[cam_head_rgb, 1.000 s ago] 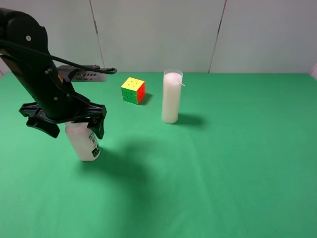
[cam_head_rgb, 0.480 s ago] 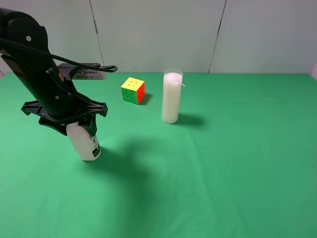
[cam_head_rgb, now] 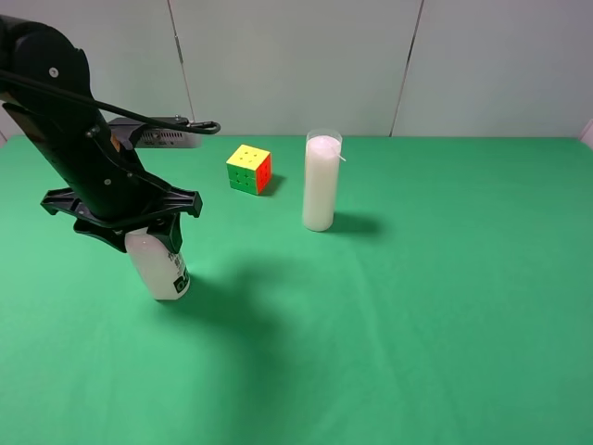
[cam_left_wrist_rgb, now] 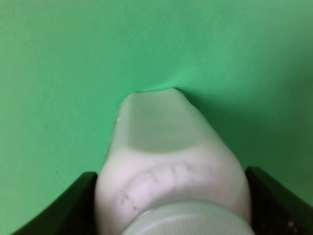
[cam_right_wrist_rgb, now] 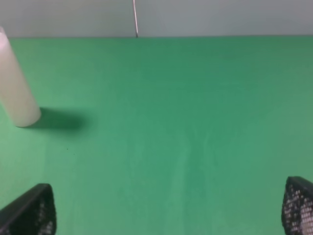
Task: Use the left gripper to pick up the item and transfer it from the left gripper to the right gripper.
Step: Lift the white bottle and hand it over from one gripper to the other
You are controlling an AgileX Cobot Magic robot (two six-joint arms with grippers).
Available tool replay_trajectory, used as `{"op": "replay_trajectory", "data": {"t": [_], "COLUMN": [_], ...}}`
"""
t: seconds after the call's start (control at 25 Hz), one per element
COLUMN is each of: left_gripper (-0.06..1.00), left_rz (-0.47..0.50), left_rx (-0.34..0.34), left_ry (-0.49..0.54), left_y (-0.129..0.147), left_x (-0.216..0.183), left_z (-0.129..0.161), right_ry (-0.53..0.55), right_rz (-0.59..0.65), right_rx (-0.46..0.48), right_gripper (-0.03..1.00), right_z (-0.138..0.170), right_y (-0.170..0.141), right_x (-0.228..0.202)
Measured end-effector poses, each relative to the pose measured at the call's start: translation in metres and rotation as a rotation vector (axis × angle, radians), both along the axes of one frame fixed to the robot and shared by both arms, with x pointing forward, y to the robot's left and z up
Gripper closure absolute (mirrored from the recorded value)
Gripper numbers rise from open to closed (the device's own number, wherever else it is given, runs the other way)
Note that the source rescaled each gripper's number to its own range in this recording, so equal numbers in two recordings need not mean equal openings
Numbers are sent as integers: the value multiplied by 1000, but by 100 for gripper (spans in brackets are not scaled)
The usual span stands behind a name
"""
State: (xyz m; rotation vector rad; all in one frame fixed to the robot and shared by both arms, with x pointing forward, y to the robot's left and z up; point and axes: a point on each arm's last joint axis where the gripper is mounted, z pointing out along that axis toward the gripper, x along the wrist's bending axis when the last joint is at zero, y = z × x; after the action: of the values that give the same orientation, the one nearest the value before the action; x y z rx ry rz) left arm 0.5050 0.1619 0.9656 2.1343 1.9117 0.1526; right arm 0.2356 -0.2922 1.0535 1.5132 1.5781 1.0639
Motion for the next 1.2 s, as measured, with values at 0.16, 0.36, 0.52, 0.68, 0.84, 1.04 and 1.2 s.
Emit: {"op": "replay_trajectory", "data": {"t": [0.16, 0.36, 0.52, 0.68, 0.84, 1.04, 1.2], "left_gripper": [94, 94, 94, 94, 94, 94, 94], "left_rz": [0, 0, -2, -6, -5, -12, -11], "left_rx": [-1, 1, -1, -11, -14, -22, -48], "left_ry": [-2, 2, -4, -27, -33, -54, -91], "left_y": [0, 0, -1, 0, 2, 3, 0], "left_x": [0, 1, 1, -1, -3, -5, -2], "left_z": [0, 5, 18, 39, 56, 81, 103], "right_ry": [0, 0, 0, 0, 0, 0, 0], "right_rz": [0, 0, 0, 0, 0, 0, 0], "right_rx": [0, 0, 0, 0, 0, 0, 0], "right_gripper": [-3, -3, -3, -3, -3, -3, -3], "right_z": [0, 0, 0, 0, 0, 0, 0], "right_y": [0, 0, 0, 0, 0, 0, 0], "right_x": [0, 0, 0, 0, 0, 0, 0]}}
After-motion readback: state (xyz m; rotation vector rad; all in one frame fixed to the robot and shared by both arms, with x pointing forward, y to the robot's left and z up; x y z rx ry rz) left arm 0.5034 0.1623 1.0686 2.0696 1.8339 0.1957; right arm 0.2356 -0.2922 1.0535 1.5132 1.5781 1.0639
